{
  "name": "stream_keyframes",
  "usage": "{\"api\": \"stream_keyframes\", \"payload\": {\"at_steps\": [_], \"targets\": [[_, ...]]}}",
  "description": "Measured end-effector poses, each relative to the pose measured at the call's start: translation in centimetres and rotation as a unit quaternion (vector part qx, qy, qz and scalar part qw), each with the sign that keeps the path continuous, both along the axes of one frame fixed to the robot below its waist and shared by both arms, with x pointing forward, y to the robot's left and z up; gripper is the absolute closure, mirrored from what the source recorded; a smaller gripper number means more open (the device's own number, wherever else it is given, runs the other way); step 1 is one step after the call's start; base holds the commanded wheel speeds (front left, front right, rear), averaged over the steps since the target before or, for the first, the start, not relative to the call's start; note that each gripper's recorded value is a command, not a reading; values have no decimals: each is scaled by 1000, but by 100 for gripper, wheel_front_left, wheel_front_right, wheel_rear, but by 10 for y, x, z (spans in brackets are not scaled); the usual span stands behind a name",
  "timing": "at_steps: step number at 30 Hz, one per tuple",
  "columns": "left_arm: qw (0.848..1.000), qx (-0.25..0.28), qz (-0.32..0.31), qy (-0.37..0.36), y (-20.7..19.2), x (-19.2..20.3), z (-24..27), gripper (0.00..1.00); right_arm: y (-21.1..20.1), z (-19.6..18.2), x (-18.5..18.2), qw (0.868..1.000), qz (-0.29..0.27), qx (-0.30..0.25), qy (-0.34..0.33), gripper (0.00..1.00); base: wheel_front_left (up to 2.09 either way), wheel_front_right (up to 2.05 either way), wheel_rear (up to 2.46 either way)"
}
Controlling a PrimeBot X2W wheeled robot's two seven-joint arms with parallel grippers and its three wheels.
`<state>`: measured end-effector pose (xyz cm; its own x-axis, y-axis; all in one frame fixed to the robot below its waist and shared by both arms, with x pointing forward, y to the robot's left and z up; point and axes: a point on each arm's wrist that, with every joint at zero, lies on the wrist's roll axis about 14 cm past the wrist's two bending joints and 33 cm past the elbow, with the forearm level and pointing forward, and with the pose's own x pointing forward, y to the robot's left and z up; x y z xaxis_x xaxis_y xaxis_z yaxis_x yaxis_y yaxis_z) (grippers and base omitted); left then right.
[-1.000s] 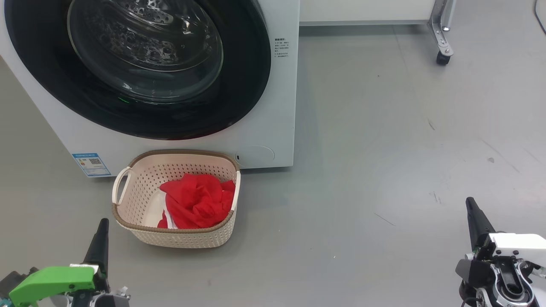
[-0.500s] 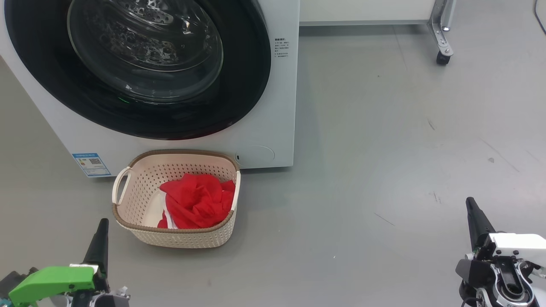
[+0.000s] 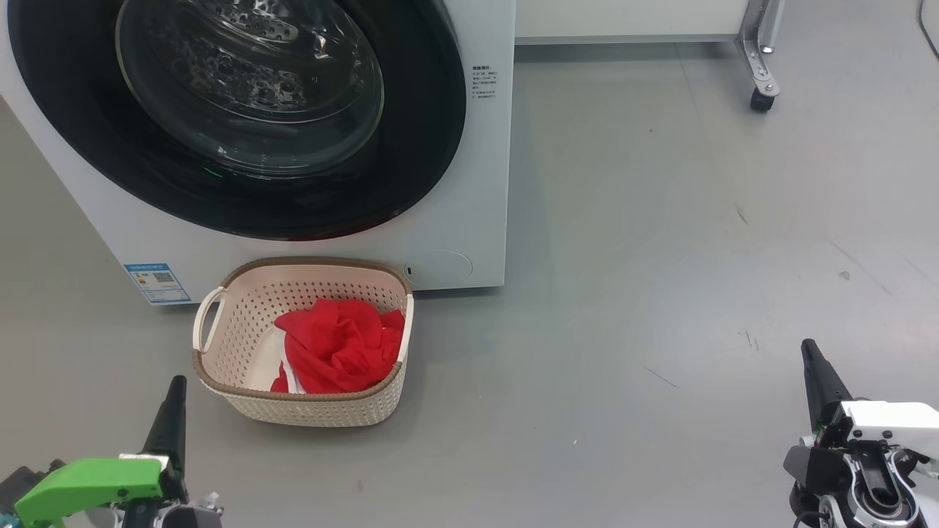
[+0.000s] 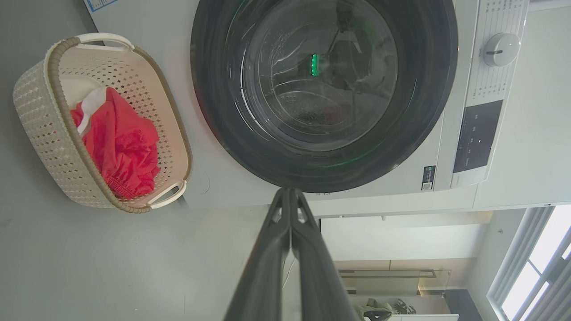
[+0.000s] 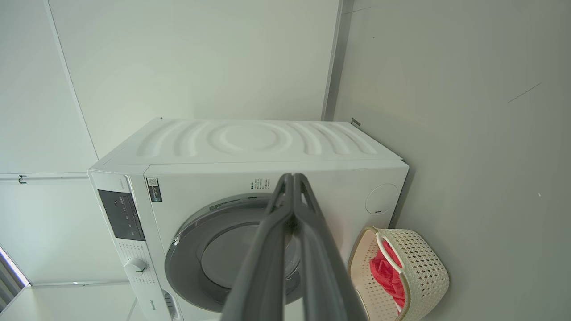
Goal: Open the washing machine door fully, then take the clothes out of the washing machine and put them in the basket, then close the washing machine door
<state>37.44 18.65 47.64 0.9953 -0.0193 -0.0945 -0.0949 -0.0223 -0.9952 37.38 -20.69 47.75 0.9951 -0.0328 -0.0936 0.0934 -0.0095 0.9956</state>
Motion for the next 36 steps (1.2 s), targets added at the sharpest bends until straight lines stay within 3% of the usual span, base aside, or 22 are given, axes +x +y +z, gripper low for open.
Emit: {"api": "stream_keyframes", "payload": {"at_steps": [36], "targets": [[1000,0,-3,-1,0,0,0,100,0,0,0,1000,-1,1,0,100,0,0,0]]}}
